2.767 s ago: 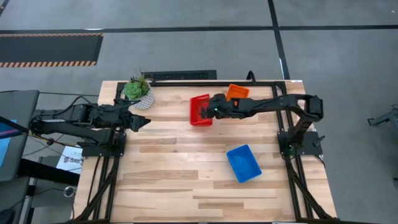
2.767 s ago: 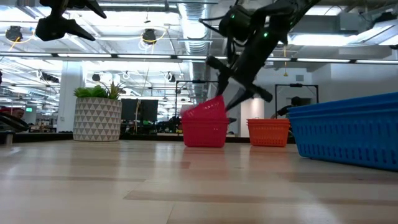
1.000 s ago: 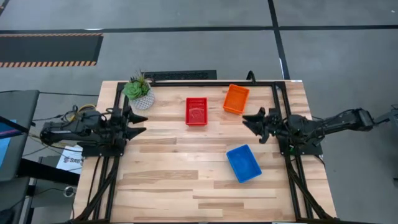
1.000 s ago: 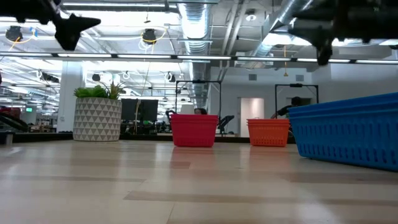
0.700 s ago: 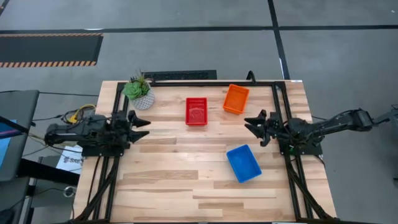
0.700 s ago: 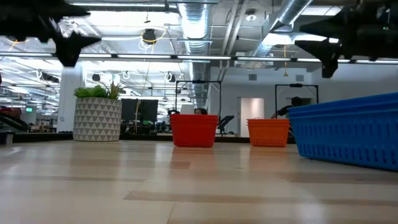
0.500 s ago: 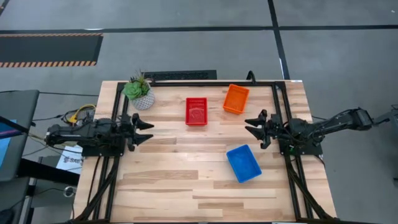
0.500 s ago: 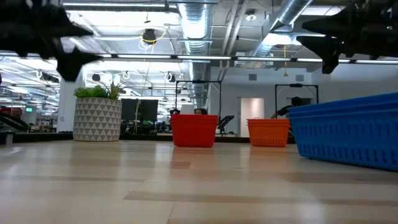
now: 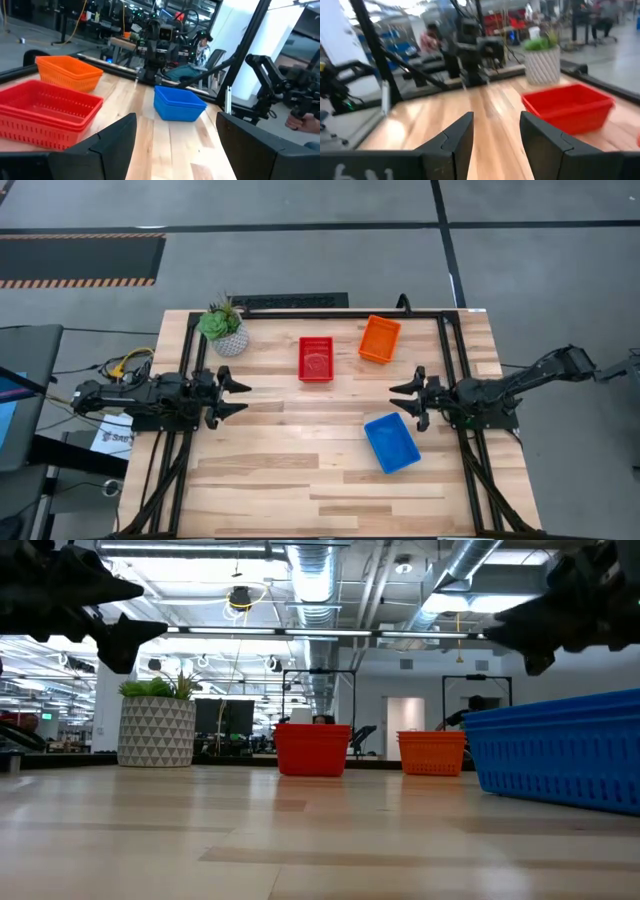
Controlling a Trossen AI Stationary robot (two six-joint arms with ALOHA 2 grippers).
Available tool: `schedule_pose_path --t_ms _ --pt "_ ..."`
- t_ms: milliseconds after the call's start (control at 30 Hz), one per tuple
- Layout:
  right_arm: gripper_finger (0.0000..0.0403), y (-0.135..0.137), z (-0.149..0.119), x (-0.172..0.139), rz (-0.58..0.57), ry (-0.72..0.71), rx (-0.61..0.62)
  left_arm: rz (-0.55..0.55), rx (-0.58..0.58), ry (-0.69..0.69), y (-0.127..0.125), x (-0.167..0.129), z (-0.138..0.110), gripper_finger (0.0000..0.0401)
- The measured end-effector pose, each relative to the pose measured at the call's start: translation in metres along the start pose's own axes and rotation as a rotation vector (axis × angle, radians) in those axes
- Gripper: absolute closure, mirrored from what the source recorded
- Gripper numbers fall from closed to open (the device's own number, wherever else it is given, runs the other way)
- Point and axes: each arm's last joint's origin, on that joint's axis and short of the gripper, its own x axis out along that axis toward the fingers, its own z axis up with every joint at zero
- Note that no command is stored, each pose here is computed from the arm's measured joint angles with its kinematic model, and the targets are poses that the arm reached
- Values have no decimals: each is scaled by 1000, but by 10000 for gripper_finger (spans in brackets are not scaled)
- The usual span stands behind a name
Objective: Stack baskets by color
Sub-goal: Return to Home Position
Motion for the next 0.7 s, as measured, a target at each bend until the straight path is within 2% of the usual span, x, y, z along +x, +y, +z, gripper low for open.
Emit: schedule_pose_path --t_ms 133,233,333,400,500,600,700 --pt "218 -2 -8 0 -22 78 -18 0 25 0 0 0 0 138" --pt "220 -4 -7 0 -65 64 -32 1 25 1 0 0 0 138" --pt "222 -6 8 0 -61 -80 10 1 16 1 0 0 0 138" --pt "222 -5 21 -4 -14 -183 -14 1 -31 -2 0 0 0 138" --pt "220 -5 40 -13 -8 -286 -49 -1 -64 -9 0 0 0 138" --pt "218 -8 44 -24 -9 -309 -60 -2 -78 -3 0 0 0 138" --pt "219 -11 37 -32 -7 -297 -62 -1 -82 0 0 0 -1 138"
